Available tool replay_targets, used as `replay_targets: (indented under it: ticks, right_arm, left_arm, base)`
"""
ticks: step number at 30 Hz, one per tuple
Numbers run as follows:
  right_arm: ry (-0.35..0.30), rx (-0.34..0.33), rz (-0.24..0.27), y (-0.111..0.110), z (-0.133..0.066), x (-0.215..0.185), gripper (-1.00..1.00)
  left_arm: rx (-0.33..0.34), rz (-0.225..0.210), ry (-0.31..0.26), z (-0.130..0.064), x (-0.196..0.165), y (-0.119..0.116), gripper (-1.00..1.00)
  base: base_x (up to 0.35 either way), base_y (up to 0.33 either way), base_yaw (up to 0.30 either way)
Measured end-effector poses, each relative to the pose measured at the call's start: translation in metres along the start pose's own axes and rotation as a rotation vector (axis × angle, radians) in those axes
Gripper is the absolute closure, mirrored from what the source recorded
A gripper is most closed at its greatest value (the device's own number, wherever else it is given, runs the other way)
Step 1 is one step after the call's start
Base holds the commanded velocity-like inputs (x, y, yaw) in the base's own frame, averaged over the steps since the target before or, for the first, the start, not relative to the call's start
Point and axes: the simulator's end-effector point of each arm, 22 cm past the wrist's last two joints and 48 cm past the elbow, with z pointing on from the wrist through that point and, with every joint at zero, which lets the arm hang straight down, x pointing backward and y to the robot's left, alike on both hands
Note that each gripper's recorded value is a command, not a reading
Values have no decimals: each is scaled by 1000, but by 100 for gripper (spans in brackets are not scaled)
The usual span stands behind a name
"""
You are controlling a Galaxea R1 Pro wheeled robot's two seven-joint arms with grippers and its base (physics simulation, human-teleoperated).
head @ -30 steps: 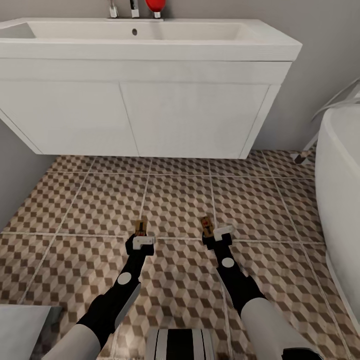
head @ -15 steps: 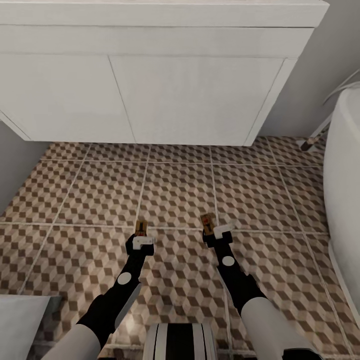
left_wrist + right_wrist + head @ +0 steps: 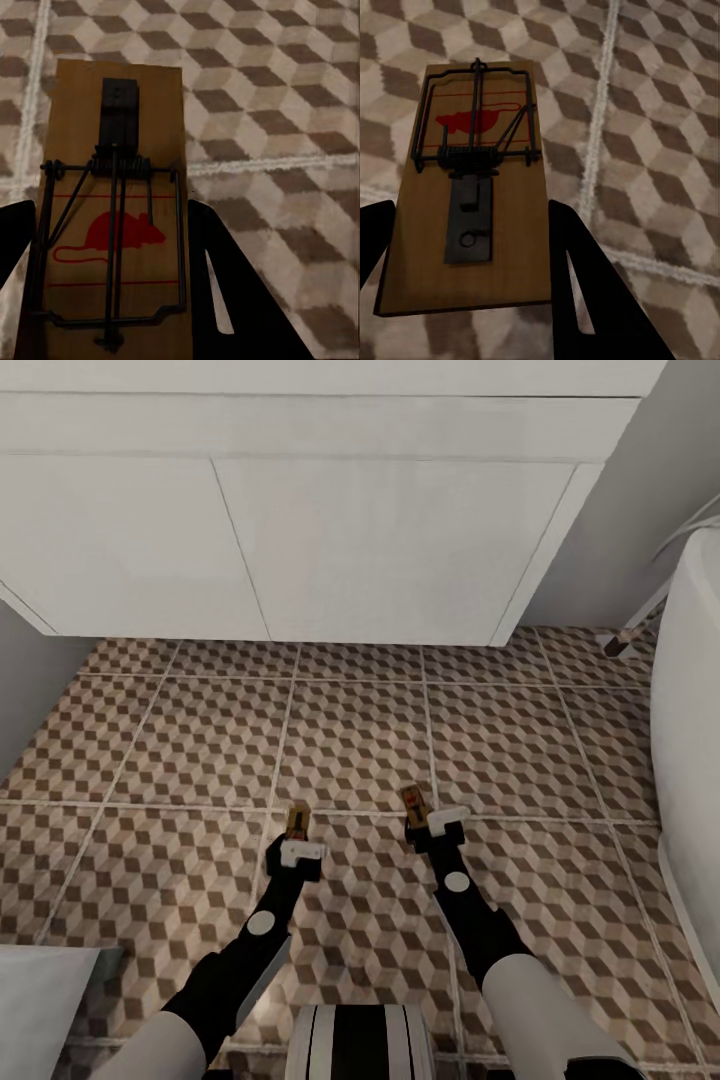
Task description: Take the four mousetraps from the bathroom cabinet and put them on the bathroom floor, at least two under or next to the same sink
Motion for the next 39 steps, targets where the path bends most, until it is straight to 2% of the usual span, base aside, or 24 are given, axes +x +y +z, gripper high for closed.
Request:
replay_targets:
  ticks: [2,4,6,8,11,14,20,24,26,28,32,39]
  right_arm:
    - [-3,6,-1,-3,1,-4,100]
    - [6,22,-5,-11,3,-13,100]
    - [41,35,-12,-18,5,-16,100]
    - [46,43,-12,-23,10,-26,100]
    - [24,56,-13,-33,22,-55,100]
    - [22,54,-16,-34,30,-67,100]
    - [69,26,-37,-27,47,-70,100]
    - [64,16,-42,-25,52,-76,100]
    - [46,14,-40,-24,53,-81,100]
    - [15,9,-37,-23,53,-88,100]
    - [-38,-8,-32,-19,53,-100,100]
    - [-115,-24,-22,-14,52,-116,100]
  left_arm:
    - [2,14,58,0,11,-2,100]
    - [-6,22,147,2,16,3,100]
    - [-40,10,208,12,-2,22,100]
    - [-66,-7,219,22,-28,39,100]
    - [-95,-13,187,45,-83,59,100]
    - [-115,-2,188,62,-107,71,100]
    - [-142,13,209,80,-123,87,100]
    - [-152,17,224,83,-116,92,100]
    - [-157,15,207,85,-115,95,100]
    - [-161,8,146,88,-122,96,100]
    - [-165,3,61,91,-136,98,100]
    - [-172,3,15,90,-147,101,100]
  base:
    - [0,0,0]
    - [0,0,0]
    - [0,0,0]
    - [0,0,0]
    - [0,0,0]
    - [0,0,0]
    - [0,0,0]
    - [0,0,0]
    - [0,0,0]
    - [0,0,0]
    - [0,0,0]
    - [0,0,0]
